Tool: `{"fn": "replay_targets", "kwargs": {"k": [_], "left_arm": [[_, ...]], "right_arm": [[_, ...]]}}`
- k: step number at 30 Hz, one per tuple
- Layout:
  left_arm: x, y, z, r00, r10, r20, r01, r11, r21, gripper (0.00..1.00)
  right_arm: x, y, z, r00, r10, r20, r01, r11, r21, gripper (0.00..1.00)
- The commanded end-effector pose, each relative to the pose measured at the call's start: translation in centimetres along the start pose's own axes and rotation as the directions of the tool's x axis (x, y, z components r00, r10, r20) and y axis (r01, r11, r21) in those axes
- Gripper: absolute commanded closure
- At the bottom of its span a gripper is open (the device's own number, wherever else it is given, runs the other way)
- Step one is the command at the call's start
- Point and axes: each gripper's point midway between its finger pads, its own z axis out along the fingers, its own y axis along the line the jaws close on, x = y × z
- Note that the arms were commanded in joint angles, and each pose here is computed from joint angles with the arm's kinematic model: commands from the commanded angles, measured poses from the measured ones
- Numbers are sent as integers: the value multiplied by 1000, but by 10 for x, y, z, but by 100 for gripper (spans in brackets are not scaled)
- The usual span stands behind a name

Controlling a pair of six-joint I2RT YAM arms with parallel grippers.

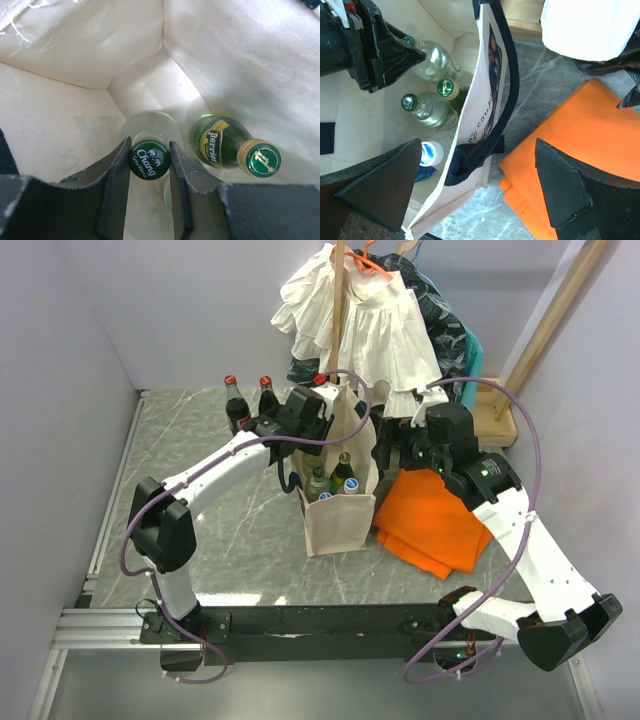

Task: Take the beverage out of the canvas bag
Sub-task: Take out the drink from the canvas bag.

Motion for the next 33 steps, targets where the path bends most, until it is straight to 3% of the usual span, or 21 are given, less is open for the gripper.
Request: {"fn": "replay_targets", "kwargs": {"k": [1,23,33], "left_arm": [[-86,1,-32,965,-16,263,18,1000,-5,99],[-130,1,-68,926,-4,379,4,1000,2,99],[-153,3,-104,902,7,431,-11,1000,6,99]], "right_arm": [[-9,2,-8,998,13,55,-12,1000,-10,0],[-10,4,-21,995,38,90,-35,999,-29,0],[-10,6,-28,993,56,108,-51,998,-46,0]]}}
